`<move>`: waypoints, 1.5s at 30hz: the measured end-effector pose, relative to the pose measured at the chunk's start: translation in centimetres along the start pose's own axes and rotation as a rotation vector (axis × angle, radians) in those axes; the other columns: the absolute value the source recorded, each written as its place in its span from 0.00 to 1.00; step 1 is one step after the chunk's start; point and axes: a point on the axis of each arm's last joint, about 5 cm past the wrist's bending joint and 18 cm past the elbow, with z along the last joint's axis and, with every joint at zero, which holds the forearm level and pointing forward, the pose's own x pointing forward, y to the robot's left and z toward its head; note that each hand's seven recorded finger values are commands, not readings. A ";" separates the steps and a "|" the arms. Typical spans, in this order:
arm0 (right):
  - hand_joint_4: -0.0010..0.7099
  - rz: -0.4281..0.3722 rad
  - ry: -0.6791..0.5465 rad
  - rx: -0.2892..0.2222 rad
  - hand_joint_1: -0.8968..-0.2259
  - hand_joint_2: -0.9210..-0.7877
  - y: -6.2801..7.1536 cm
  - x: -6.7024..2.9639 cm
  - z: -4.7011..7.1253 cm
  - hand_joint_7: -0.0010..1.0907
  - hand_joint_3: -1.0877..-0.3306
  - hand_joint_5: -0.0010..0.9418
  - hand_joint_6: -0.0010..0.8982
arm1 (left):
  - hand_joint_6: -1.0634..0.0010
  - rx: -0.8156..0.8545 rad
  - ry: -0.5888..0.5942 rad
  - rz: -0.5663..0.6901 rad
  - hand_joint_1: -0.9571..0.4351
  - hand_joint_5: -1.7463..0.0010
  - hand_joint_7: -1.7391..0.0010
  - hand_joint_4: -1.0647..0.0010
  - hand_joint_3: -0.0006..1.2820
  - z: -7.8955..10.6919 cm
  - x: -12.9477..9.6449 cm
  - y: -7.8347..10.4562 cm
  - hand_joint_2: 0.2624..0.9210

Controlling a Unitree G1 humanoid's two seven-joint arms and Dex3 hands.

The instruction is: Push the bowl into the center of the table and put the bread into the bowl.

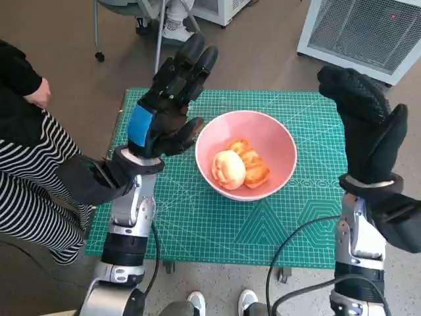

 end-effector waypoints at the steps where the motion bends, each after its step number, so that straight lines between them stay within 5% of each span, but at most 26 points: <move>1: 0.18 0.001 0.000 -0.001 0.20 0.00 0.0 0.02 0.0 0.44 0.30 0.00 0.04 | 0.99 0.002 -0.002 -0.001 0.15 0.97 0.73 0.86 0.34 0.0 0.0 0.0 1.00; 45: 0.19 -0.025 0.068 0.007 0.19 0.00 -0.2 0.31 0.1 0.45 0.32 0.01 0.05 | 1.00 0.021 -0.006 -0.057 0.16 0.95 0.75 0.89 0.36 -0.5 0.0 0.4 1.00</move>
